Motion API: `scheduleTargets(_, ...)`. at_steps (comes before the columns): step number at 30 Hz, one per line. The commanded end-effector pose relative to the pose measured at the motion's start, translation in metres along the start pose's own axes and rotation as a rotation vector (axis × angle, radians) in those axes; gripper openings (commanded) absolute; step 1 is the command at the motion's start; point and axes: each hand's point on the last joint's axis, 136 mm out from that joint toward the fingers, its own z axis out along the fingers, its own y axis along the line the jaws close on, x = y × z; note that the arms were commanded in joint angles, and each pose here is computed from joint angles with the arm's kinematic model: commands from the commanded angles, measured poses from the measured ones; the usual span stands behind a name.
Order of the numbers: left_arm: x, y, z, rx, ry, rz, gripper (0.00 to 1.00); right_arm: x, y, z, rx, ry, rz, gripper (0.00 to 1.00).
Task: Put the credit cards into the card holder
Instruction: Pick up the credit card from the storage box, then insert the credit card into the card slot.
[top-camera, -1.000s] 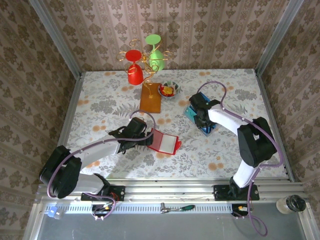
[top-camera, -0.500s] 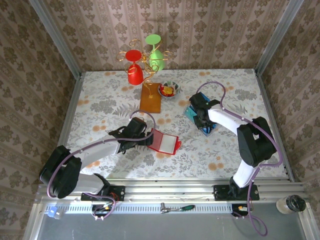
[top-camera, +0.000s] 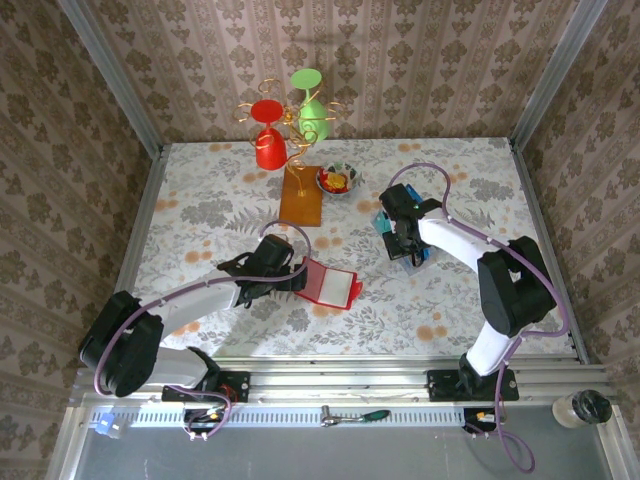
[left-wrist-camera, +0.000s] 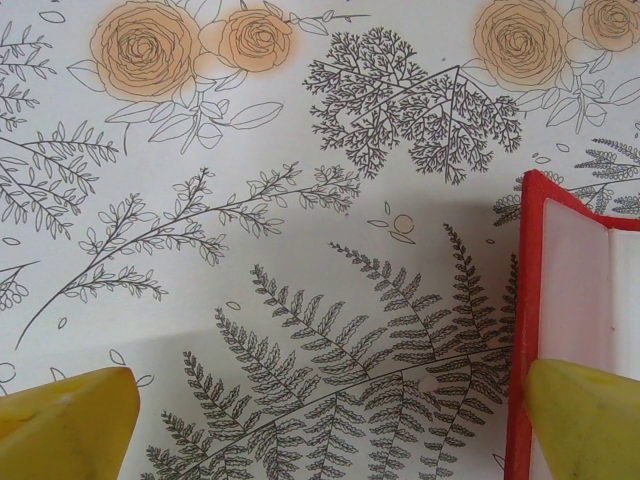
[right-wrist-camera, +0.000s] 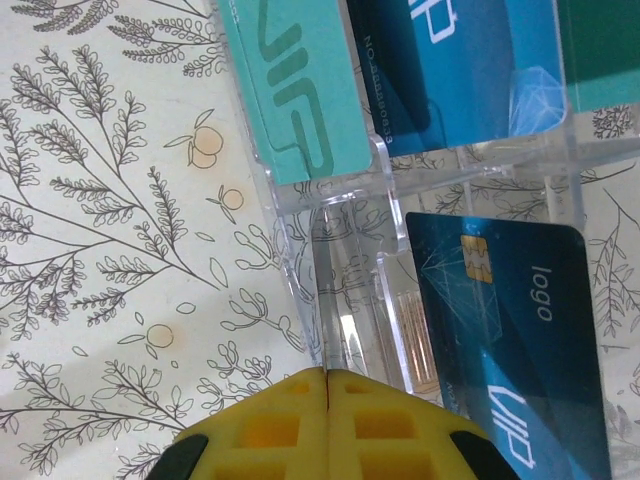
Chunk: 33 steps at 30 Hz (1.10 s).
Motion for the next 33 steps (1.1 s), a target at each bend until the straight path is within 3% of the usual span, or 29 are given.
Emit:
scheduleTargets(1,-0.009,-0.008,-0.004,0.026,-0.02,0.001,1.0,-0.012,0.009,-0.016,-0.06,-0.04,-0.018,0.0)
scheduleTargets(12,-0.011,-0.008,-0.007,0.027,-0.026,0.001,1.0,-0.027,0.015,-0.071,-0.146,-0.178,0.04,0.0)
scheduleTargets(21,-0.023,-0.019,-0.016,0.062,-0.051,0.016,1.0,-0.029,0.042,-0.112,-0.396,-0.303,0.199,0.0)
scheduleTargets(28,-0.037,-0.037,-0.018,0.109,-0.059,0.05,1.0,-0.022,0.066,-0.118,-0.608,-0.345,0.341,0.0)
scheduleTargets(33,-0.036,-0.048,-0.007,0.138,-0.026,0.06,1.0,-0.009,0.067,-0.11,-0.634,-0.338,0.387,0.0)
